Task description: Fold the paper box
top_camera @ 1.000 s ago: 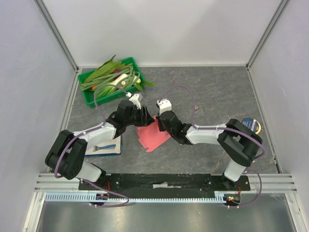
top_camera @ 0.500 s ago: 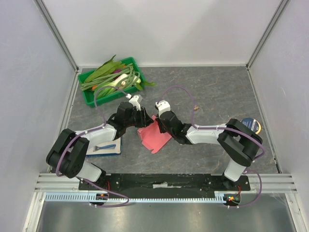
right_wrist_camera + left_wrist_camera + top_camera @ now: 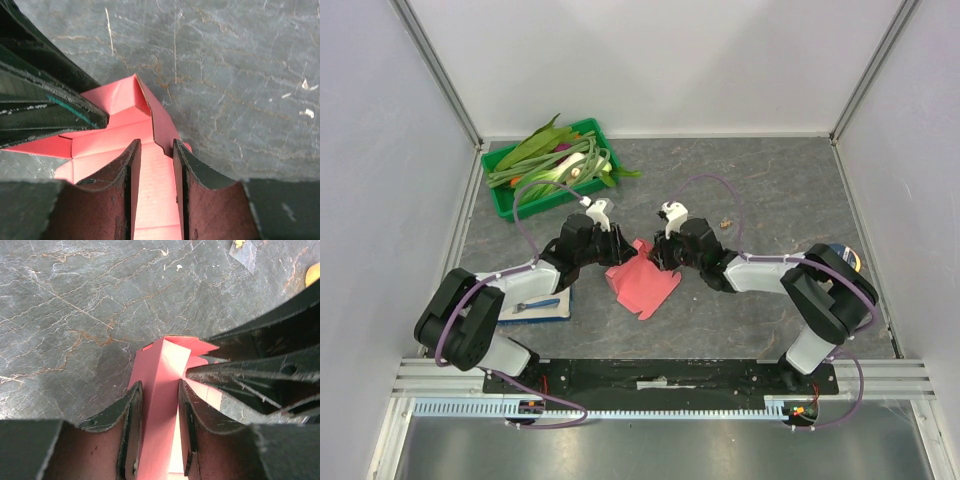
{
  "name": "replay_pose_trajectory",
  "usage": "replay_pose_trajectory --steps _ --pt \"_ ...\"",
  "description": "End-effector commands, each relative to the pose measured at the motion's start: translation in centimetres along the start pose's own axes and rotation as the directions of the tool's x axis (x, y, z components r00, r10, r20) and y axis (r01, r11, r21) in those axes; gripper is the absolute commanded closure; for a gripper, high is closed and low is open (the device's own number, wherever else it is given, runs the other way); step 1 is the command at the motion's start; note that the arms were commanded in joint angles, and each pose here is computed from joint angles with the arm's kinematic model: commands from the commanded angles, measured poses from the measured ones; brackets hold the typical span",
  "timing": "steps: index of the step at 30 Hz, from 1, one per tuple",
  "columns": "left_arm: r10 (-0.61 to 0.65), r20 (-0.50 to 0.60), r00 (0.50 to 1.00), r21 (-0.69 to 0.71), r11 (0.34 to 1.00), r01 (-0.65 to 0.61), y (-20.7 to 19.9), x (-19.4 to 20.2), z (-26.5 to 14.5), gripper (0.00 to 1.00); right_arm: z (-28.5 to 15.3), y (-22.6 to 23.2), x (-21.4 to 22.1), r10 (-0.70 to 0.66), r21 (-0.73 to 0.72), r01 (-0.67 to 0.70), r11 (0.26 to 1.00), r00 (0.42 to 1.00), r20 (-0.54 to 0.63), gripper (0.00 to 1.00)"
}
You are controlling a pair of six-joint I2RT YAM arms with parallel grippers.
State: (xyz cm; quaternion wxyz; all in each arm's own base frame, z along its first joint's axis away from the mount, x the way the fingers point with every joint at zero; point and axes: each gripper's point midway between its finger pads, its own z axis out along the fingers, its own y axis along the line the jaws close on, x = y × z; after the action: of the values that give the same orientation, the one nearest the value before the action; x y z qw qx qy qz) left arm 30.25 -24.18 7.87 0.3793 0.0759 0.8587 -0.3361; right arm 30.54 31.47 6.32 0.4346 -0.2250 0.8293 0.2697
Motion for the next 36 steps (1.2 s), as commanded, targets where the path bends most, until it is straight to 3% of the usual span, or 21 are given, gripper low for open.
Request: replay_pose_trajectory --steps 1,10,14,19,23,27,29,31,36 --pt "-0.020 -0.009 1.000 0.013 1.000 0.020 -0.2 0.4 -0.3 0.62 -0.1 3.4 -3.0 0.040 -0.286 -0.012 0.958 0.995 0.092 0.61" --pt "-0.027 0.005 1.000 0.024 0.999 0.027 -0.6 -0.1 -0.5 0.62 -1.1 6.2 -2.8 0.056 -0.452 -0.009 0.892 0.994 0.092 0.60" --pt "-0.028 0.006 1.000 0.025 0.999 0.028 -0.7 -0.2 -0.5 0.62 0.0 5.0 -2.0 0.053 -0.405 -0.024 0.914 0.997 0.059 0.62" --pt "-0.028 -0.001 1.000 0.028 0.999 0.028 -0.7 0.0 -0.4 0.62 1.4 4.0 -1.7 -0.003 -0.382 0.013 0.924 1.000 0.027 0.76" --pt "-0.025 0.000 1.000 0.032 0.999 0.025 -0.8 -0.2 -0.4 0.62 1.9 2.9 -1.4 -0.072 -0.330 0.075 0.941 0.997 0.019 0.80" --pt "-0.020 -0.002 1.000 0.027 0.999 0.021 -0.8 -0.3 -0.3 0.62 0.9 3.3 -3.1 -0.057 -0.345 0.061 0.937 0.998 0.023 0.85" --pt "-0.015 -0.001 1.000 0.029 0.999 0.016 -0.9 -0.5 -0.3 0.62 -0.2 1.7 -3.2 -0.038 -0.244 0.036 0.969 0.999 -0.002 0.81" --pt "-0.015 -0.004 1.000 0.028 1.000 0.015 -0.9 -0.5 -0.4 0.62 -2.1 -0.7 -5.4 -0.032 -0.090 0.037 0.995 0.998 0.052 0.69" --pt "-0.011 -0.013 1.000 0.035 0.999 0.012 -1.0 -0.3 -0.5 0.62 -3.6 -5.3 -7.7 -0.018 0.043 0.017 0.999 1.000 0.015 0.58"
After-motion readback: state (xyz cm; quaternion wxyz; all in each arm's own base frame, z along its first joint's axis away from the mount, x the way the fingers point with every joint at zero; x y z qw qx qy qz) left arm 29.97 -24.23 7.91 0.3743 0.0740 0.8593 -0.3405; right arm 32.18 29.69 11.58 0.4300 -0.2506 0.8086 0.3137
